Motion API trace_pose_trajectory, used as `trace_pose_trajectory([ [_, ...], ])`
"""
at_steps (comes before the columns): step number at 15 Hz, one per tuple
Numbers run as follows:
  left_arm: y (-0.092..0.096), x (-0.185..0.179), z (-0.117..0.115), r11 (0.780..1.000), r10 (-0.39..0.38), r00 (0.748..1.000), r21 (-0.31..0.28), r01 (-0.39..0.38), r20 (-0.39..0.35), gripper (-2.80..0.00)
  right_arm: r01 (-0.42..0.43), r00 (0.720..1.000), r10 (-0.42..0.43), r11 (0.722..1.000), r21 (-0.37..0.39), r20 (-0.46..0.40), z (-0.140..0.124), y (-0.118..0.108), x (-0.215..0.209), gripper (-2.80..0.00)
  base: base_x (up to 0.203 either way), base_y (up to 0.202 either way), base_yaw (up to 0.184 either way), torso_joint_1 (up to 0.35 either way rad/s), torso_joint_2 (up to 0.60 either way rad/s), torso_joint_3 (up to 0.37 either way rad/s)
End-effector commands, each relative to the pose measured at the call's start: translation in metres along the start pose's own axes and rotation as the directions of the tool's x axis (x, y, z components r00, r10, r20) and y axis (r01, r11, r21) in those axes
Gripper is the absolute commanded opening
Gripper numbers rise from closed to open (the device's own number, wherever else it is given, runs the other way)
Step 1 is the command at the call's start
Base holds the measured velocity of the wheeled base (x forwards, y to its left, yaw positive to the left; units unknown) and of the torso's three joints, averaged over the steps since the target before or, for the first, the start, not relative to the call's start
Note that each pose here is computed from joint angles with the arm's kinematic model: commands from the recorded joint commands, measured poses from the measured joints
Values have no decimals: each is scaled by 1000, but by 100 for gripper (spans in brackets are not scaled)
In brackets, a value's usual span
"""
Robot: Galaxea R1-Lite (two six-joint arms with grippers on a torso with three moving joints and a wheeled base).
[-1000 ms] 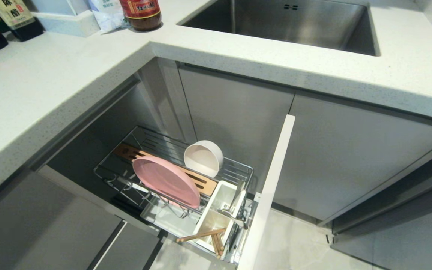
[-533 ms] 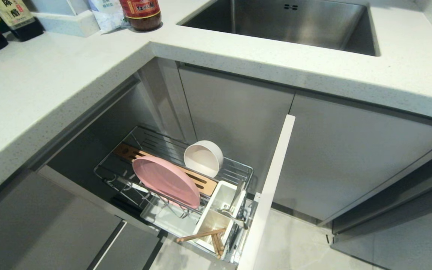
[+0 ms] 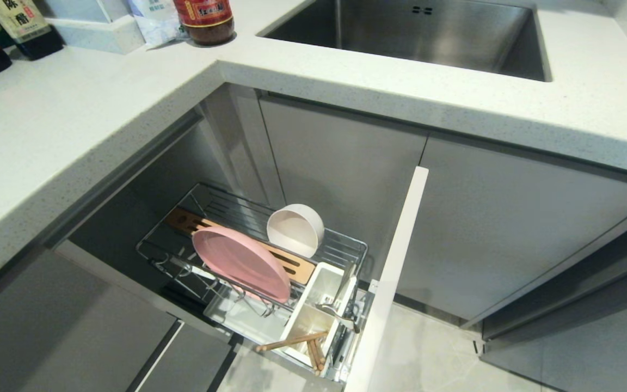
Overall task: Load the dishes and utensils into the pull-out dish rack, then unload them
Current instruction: Take the plate out of the cupboard
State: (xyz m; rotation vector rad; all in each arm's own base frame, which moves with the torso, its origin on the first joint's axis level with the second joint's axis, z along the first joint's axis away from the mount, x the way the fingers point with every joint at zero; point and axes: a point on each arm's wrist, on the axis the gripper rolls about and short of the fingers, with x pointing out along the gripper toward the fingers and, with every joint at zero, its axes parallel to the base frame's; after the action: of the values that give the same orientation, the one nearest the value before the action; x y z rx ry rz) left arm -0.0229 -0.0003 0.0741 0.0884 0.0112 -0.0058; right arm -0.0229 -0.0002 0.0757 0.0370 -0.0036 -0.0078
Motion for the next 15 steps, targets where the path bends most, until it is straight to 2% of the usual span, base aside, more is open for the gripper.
trace_pose_trajectory([
  [1, 0, 0, 0, 1000, -1, 1000, 0, 1, -3, -280, 0, 1000, 0, 1000, 0, 0, 0, 0, 0, -280, 0, 0, 0, 0, 0, 0],
  [6, 0, 0, 0, 1000, 1, 1000, -9, -1, -2, -280, 0, 1000, 0, 1000, 0, 0, 0, 0, 0, -280, 0, 0, 0, 0, 0, 0],
  [12, 0, 0, 0, 998, 7, 1000, -63, -7, -1, -280, 0, 1000, 0, 1000, 0, 0, 0, 0, 0, -280, 0, 0, 0, 0, 0, 0],
  [13, 0, 0, 2, 997, 8, 1000, -75, -7, 17, -280, 0, 1000, 0, 1000, 0, 0, 0, 0, 0, -280, 0, 0, 0, 0, 0, 0],
  [15, 2, -3, 21, 995, 23, 987, -97, -7, 160, -280, 0, 1000, 0, 1000, 0, 0, 0, 0, 0, -280, 0, 0, 0, 0, 0, 0],
])
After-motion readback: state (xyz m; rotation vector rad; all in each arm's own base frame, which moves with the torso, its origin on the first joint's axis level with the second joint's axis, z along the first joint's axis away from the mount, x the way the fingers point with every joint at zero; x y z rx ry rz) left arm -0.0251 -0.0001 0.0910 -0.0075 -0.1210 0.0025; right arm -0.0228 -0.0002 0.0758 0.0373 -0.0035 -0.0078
